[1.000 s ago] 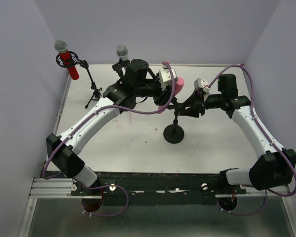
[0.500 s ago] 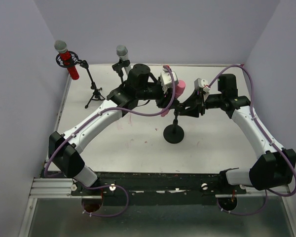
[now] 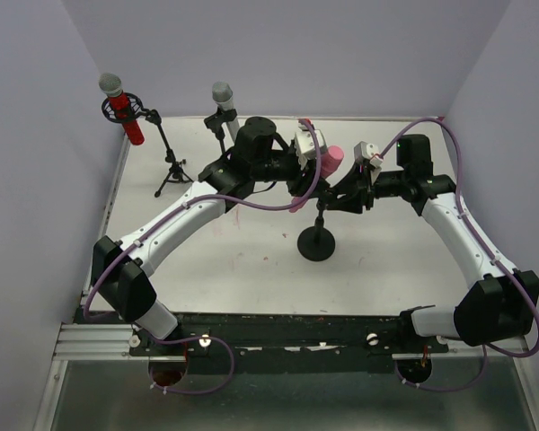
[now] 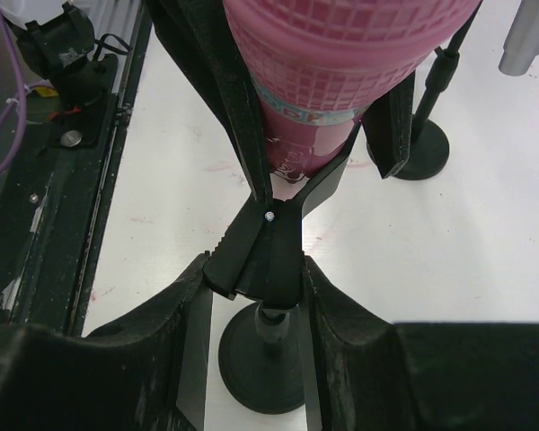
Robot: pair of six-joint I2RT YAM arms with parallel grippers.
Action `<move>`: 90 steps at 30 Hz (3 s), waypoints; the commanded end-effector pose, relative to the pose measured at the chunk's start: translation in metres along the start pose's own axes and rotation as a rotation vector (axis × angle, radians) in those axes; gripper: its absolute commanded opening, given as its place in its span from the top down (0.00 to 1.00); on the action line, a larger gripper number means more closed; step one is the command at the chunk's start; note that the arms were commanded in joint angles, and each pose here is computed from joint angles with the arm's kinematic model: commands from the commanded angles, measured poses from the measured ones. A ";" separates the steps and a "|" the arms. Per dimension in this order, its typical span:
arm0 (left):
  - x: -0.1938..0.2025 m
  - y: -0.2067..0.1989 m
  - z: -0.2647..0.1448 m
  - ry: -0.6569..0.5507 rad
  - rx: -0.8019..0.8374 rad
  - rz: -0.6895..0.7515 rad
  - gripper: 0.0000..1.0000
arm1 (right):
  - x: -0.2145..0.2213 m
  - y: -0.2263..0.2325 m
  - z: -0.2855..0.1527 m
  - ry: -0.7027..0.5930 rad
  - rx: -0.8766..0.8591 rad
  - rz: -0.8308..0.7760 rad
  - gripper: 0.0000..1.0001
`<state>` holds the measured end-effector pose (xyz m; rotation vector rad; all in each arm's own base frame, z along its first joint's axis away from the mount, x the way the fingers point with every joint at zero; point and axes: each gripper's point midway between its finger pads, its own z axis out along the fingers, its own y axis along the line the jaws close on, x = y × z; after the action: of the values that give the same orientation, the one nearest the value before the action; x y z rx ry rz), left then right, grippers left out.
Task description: Attach the microphones to the stand
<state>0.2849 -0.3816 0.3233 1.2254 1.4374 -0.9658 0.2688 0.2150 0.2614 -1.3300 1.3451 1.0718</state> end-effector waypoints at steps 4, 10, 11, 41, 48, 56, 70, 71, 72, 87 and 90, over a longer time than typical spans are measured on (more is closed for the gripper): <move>-0.008 -0.007 0.004 -0.043 0.014 0.000 1.00 | 0.004 0.011 0.006 -0.023 -0.052 0.053 0.45; -0.010 -0.006 0.003 -0.045 0.006 -0.017 0.94 | 0.005 0.010 0.006 -0.018 -0.047 0.058 0.29; -0.011 -0.007 0.003 -0.046 0.004 -0.019 0.88 | 0.005 0.010 0.006 -0.018 -0.046 0.058 0.27; 0.014 -0.017 -0.140 -0.131 -0.415 0.072 0.01 | 0.025 -0.001 -0.010 -0.006 0.016 0.038 0.00; 0.068 -0.021 -0.195 -0.107 -0.631 0.156 0.01 | 0.049 -0.002 -0.021 -0.024 0.024 0.025 0.00; 0.080 -0.029 -0.218 -0.161 -0.705 0.191 0.01 | 0.086 0.004 -0.016 -0.043 -0.023 0.018 0.00; 0.078 -0.033 -0.215 -0.174 -0.677 0.183 0.01 | 0.100 -0.007 0.013 -0.043 -0.002 0.117 0.23; 0.078 -0.033 -0.216 -0.174 -0.682 0.181 0.01 | 0.098 -0.010 0.015 -0.046 0.000 0.099 0.25; 0.078 -0.033 -0.216 -0.174 -0.683 0.179 0.01 | 0.099 -0.010 0.018 -0.043 -0.002 0.097 0.27; 0.077 -0.025 -0.227 -0.186 -0.752 0.187 0.01 | 0.079 -0.014 0.049 -0.062 -0.060 0.071 0.90; 0.078 -0.022 -0.229 -0.188 -0.769 0.186 0.01 | 0.060 -0.025 0.057 -0.100 -0.059 0.054 0.94</move>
<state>0.2169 -0.1574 0.2904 0.7010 1.3395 -0.3604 0.2826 0.2428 0.1648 -1.2868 1.3573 1.1987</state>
